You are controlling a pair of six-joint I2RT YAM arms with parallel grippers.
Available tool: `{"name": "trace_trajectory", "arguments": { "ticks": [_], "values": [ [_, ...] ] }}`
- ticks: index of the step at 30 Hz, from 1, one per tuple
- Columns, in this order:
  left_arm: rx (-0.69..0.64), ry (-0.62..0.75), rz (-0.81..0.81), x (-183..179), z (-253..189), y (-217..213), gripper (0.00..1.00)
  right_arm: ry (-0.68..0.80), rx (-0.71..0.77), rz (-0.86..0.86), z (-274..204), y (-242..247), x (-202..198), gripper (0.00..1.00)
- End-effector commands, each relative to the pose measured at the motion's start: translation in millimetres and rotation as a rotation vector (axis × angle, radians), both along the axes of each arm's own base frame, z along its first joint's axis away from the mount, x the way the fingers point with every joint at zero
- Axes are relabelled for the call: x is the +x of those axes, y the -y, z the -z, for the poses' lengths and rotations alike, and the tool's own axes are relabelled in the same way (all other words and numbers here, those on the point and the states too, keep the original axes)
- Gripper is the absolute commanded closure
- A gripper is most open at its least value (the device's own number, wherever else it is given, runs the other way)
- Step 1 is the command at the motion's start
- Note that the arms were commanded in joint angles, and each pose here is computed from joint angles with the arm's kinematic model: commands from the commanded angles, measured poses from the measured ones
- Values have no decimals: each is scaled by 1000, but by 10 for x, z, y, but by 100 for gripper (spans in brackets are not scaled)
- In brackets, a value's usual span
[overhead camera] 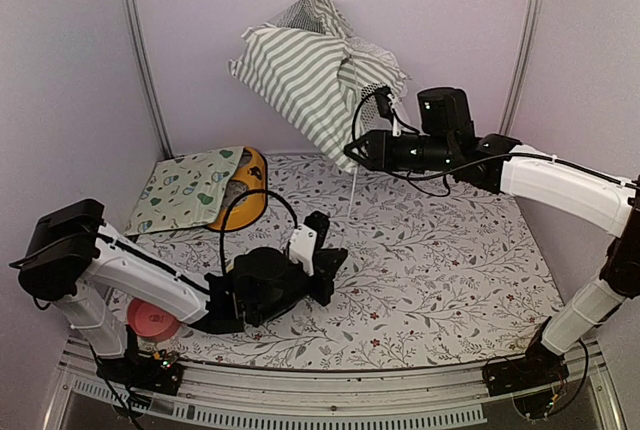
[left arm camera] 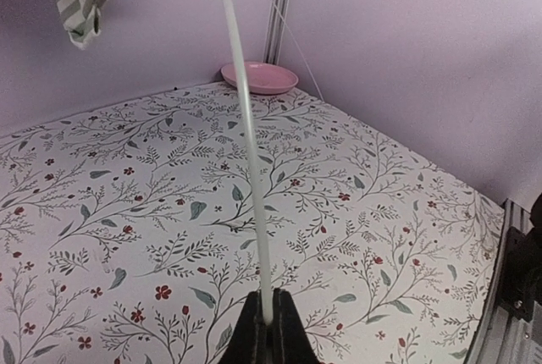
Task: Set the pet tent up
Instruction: Pass from the right arm to the left
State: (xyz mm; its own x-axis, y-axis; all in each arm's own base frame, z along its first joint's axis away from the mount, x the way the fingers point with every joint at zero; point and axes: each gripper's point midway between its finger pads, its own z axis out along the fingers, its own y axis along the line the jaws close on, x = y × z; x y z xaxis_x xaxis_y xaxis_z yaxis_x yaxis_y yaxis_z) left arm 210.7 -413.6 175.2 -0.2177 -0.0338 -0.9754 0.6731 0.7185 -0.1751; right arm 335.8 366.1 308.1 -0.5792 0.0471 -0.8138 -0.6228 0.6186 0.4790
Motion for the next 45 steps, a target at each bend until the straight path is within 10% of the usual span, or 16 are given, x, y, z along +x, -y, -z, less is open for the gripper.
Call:
{"name": "trace_trajectory", "arguments": {
  "ticks": [1, 26, 45],
  "values": [
    [-212, 99, 21, -3, -717, 176, 100, -31, -47, -87, 101, -54, -370, 60],
    [-203, -78, 31, 218, -432, 541, 100, 210, -18, -51, -438, 310, -564, 5],
    [-179, -123, 65, 309, -548, 696, 100, 162, -9, -46, 13, 879, -1116, 4]
  ]
}}
